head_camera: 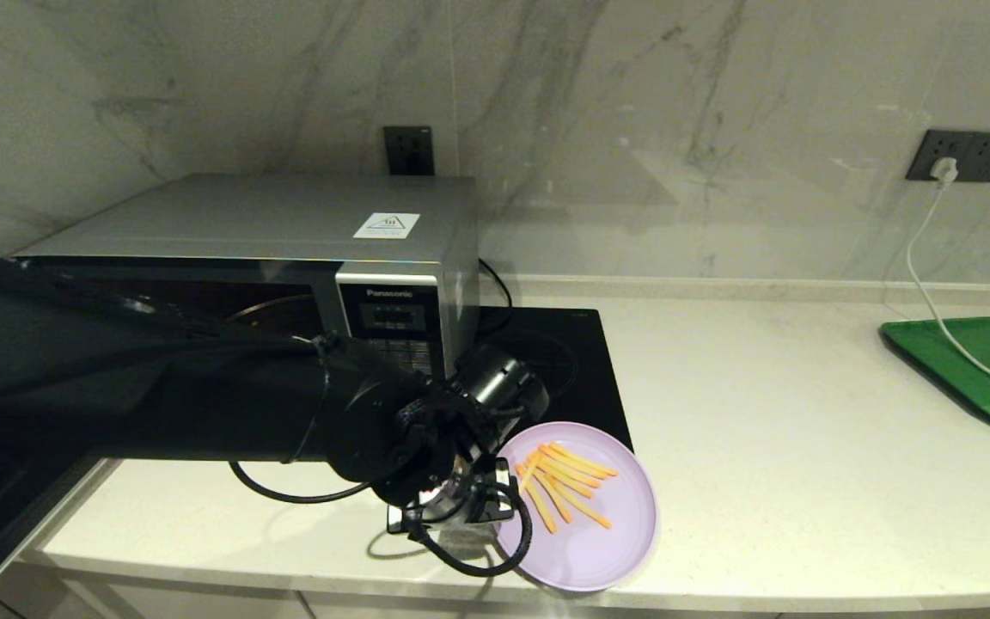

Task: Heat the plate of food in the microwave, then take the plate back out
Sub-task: Put the plate in the microwave oven

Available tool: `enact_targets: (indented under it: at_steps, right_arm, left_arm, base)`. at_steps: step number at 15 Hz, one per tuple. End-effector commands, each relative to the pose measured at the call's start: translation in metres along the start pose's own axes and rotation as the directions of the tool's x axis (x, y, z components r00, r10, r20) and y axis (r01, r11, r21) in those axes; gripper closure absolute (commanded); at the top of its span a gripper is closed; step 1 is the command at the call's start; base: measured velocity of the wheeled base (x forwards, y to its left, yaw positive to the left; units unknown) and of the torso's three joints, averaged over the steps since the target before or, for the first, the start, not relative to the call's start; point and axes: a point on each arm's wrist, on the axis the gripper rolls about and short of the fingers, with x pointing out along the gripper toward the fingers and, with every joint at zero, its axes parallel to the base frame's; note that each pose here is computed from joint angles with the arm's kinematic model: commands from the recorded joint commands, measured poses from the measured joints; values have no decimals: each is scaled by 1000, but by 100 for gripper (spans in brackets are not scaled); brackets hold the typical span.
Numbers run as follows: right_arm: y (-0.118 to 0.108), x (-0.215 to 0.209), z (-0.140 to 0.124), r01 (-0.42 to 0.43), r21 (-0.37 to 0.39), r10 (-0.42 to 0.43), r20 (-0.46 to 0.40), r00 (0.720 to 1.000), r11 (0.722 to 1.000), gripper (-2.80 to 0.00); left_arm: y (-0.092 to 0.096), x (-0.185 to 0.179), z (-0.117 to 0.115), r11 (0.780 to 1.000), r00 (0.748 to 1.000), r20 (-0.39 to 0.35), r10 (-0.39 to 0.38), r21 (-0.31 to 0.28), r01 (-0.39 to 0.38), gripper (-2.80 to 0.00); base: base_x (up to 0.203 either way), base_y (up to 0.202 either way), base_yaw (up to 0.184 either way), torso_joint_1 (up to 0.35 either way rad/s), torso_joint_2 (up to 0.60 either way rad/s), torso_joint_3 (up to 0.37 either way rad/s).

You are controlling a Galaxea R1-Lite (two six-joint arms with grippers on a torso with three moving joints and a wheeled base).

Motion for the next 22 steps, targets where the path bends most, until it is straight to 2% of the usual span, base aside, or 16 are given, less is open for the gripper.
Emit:
enact_targets:
  at_steps: [1,15,18,22]
  right_arm:
    - [0,0,0,0,0,0,-1,1000,1000,0]
    - [0,0,0,0,0,0,-1,1000,1000,0]
    - [0,0,0,0,0,0,-1,1000,1000,0]
    - [0,0,0,0,0,0,-1,1000,1000,0]
  left_arm:
    - [-2,22,3,999,999,-22,36,-9,-36,-280]
    - [-7,47,5,997,997,-31,77,5,-77,-280]
    - [-6,54,3,993,993,-11,118,16,-118,-280]
    - [-6,56,3,991,991,-7,130,23,-130,-280]
  base:
    - [0,0,0,0,0,0]
    - [0,0,0,0,0,0]
    - [0,0,0,0,0,0]
    - [0,0,0,0,0,0]
